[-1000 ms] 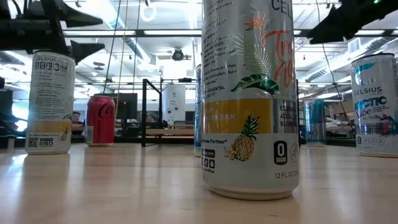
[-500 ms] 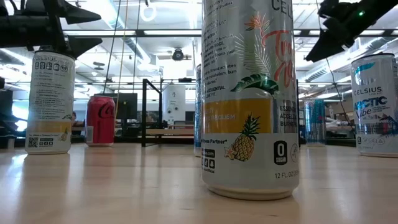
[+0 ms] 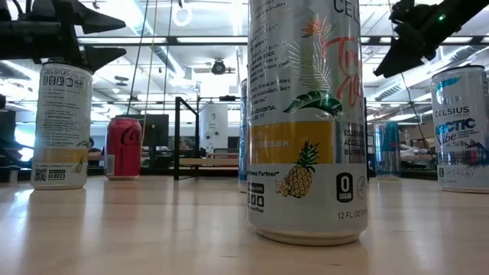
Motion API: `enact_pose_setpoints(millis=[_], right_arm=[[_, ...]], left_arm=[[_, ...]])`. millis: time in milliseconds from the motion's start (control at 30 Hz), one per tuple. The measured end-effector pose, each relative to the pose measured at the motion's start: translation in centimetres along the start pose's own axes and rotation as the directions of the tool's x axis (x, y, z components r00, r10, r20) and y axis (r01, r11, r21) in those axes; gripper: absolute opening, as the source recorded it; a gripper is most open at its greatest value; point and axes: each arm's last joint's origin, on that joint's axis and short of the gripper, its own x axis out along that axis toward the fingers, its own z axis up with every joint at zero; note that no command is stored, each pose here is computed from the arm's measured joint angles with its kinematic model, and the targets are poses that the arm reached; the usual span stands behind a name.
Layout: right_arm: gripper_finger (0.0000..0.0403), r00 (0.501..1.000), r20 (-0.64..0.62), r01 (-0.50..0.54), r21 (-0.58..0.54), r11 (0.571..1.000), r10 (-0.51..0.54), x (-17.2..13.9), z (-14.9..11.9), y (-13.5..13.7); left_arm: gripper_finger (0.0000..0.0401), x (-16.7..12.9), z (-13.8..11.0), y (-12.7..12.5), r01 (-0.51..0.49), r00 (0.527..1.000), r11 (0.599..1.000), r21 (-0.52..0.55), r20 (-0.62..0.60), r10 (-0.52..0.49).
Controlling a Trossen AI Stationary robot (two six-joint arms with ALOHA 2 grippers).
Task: Place canned beverage on shelf
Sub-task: Put the top light blue soda can on the shelf
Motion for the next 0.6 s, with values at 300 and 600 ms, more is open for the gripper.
enact_pose_setpoints(millis=[300, 600], right_arm=[[0.0346, 0.994, -0.108, 0.04, 0.077, 0.996, -0.031, 2.3, 0.1, 0.8], [0.0346, 0.947, -0.276, 0.203, 0.109, 0.973, -0.166, 6.0, -0.1, -0.2]], left_arm=[[0.0316, 0.0, -0.1, 0.0, -0.001, 1.0, 1.0, 0.011, -0.007, 0.001], [0.0316, 0.3, 2.3, -0.7, 0.018, 0.999, 1.0, 0.013, -0.027, -0.017]])
